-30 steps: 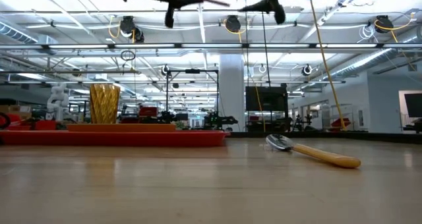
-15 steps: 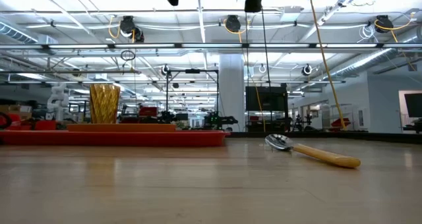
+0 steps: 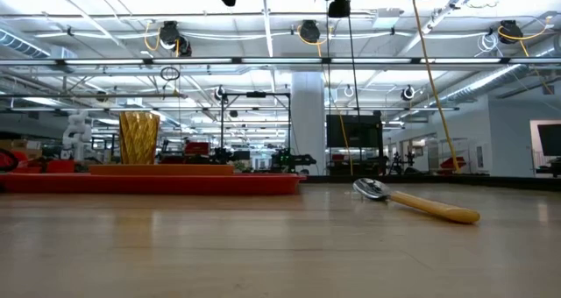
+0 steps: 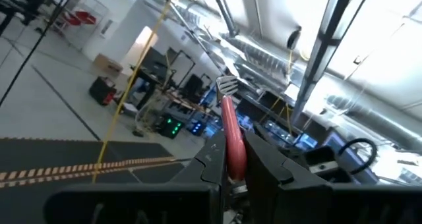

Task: Pick and place plate/cup/fork/spoon on tray
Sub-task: Put the pink fork on the red serving tray to the right of the orange plate

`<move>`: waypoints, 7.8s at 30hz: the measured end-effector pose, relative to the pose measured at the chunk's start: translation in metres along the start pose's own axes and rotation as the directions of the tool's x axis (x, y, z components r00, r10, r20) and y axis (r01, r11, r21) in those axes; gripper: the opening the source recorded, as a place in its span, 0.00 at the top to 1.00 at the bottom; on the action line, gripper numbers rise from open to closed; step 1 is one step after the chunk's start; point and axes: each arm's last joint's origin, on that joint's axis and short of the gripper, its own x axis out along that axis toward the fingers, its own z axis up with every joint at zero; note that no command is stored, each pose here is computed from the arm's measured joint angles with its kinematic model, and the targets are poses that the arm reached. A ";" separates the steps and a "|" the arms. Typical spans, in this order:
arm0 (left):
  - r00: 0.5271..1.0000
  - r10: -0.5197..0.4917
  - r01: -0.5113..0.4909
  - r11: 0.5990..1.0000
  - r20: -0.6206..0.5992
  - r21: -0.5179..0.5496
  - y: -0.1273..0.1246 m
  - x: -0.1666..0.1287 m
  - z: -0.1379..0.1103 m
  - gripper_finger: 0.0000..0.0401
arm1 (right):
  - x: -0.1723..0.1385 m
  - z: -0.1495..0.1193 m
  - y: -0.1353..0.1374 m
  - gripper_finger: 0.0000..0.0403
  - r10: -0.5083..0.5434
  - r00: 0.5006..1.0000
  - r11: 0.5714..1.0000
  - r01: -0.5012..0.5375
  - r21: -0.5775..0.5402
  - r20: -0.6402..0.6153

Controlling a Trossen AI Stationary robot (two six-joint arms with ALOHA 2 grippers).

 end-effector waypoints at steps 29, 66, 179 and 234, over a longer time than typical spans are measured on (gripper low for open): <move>0.999 0.009 -0.011 0.999 -0.033 -0.049 0.010 0.018 -0.036 0.92 | 0.007 0.016 -0.018 0.96 -0.046 0.998 0.997 0.043 -0.066 -0.040; 0.831 0.284 -0.305 0.952 -0.478 0.037 0.017 -0.116 0.065 0.53 | 0.072 0.005 -0.049 0.97 -0.194 0.707 0.977 0.204 -0.067 -0.680; 0.820 0.214 -0.236 0.971 -0.531 0.026 0.015 -0.116 0.063 0.72 | 0.006 -0.188 -0.224 0.97 -0.610 0.106 0.535 0.786 -0.309 -0.785; 0.815 0.187 -0.213 0.977 -0.549 0.015 0.013 -0.116 0.061 0.72 | 0.008 -0.168 -0.248 0.79 -0.614 0.064 0.591 0.699 -0.404 -0.787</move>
